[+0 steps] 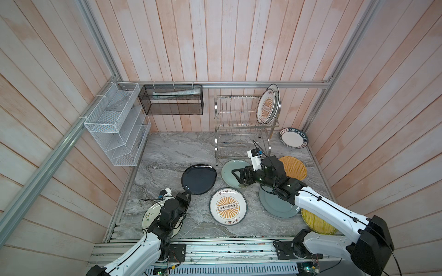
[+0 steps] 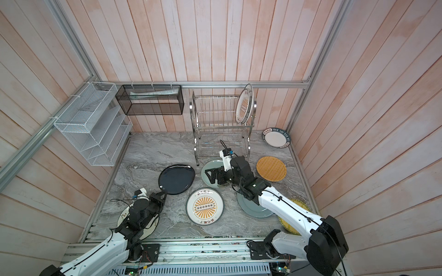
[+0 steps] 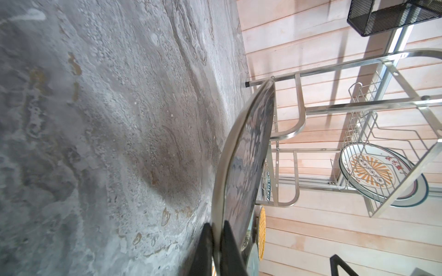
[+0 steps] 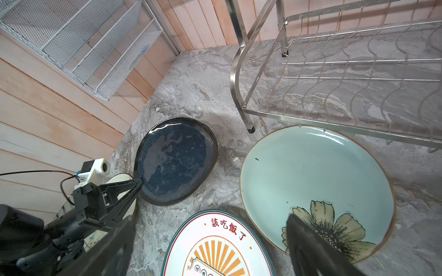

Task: Load plates into a dish rack
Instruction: Pick up the plate from the center of the table.

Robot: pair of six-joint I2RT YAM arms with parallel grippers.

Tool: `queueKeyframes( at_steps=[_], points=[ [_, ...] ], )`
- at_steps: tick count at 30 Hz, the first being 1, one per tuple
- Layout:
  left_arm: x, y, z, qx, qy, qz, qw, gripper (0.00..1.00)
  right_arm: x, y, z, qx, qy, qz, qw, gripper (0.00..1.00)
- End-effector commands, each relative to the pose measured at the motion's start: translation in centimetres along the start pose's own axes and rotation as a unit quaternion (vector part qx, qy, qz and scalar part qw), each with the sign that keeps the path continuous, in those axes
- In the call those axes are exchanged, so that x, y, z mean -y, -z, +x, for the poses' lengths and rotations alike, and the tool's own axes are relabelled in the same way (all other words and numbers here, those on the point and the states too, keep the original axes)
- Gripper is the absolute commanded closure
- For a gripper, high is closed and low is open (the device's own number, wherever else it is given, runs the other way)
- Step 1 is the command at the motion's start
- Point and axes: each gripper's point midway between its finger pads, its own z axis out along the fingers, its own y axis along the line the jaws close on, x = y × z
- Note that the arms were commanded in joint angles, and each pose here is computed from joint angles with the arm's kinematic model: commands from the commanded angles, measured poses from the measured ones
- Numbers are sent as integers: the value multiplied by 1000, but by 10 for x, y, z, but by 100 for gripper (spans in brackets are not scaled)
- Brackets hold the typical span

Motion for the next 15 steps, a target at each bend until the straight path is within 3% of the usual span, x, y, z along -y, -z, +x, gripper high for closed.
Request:
queueKeyframes(
  at_steps=[1,7,15],
  points=[
    [77,6,0,-32,-8,130,991,100,-1,-4,3,-9,-12,-30,999,2],
    [98,8,8,-87,-19,164,982,100,5,-6,7,-22,-33,-64,997,2],
    [122,11,23,-146,-52,199,968,100,6,-33,6,-51,-14,-79,995,2]
  ],
)
